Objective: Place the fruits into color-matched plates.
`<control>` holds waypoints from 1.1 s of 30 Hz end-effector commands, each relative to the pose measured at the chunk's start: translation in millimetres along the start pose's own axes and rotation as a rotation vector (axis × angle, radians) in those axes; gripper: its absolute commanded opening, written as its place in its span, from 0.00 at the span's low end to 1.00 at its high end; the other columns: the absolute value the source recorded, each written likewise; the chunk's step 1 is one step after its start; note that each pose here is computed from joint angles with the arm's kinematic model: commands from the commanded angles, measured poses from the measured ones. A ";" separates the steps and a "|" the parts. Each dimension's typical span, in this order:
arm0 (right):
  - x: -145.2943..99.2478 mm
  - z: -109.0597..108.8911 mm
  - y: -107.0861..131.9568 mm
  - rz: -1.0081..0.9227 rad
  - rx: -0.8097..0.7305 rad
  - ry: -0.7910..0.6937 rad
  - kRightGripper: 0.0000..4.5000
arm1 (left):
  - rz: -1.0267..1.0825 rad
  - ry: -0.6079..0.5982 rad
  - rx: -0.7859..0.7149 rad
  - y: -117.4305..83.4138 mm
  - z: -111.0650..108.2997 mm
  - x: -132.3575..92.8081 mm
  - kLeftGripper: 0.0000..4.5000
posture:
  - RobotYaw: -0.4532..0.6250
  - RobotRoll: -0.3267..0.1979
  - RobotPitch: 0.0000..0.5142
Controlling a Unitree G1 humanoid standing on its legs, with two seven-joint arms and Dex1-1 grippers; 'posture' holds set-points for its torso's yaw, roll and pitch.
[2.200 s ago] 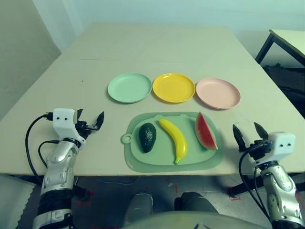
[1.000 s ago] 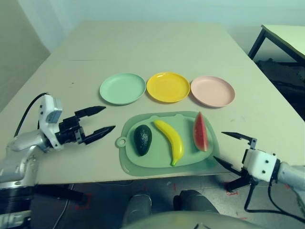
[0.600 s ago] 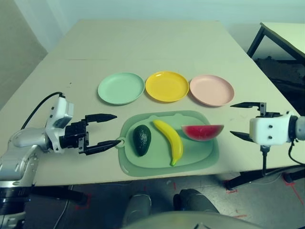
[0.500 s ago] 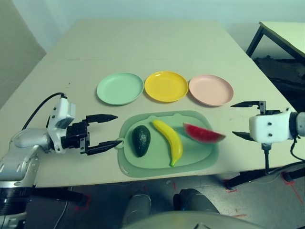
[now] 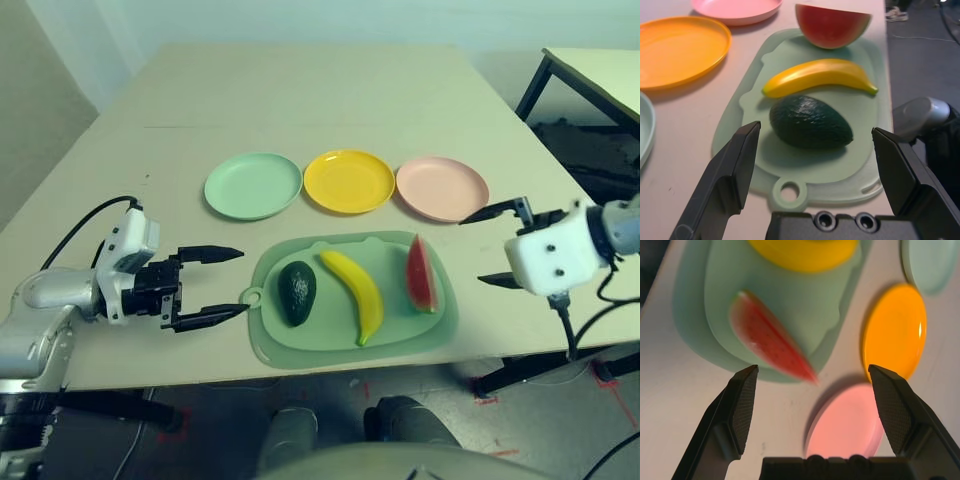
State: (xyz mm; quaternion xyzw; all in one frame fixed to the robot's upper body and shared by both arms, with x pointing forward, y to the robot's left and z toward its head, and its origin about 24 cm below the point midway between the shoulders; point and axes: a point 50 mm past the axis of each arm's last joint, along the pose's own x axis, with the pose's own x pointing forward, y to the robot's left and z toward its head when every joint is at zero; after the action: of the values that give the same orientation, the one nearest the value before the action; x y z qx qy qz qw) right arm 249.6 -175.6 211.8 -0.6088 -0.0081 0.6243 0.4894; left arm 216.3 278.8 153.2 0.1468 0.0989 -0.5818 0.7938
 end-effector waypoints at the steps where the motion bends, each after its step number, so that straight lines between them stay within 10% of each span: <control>1: 13.3 1.2 -3.2 0.071 -0.075 -0.039 0.98 | -0.031 0.006 0.000 -1.0 3.3 0.4 1.00 | 0.41 0.62 0.11; 33: 67.1 -39.0 7.0 0.280 0.036 0.025 0.98 | 0.067 0.047 -0.015 -10.5 -2.3 -17.2 1.00 | 0.50 0.62 0.14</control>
State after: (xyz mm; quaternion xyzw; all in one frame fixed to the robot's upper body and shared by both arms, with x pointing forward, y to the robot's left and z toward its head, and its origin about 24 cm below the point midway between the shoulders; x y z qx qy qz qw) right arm 289.3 -159.9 154.3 -0.6032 0.0827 0.6791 0.4102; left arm 201.9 290.2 154.5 0.1506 0.1133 -0.5535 0.8112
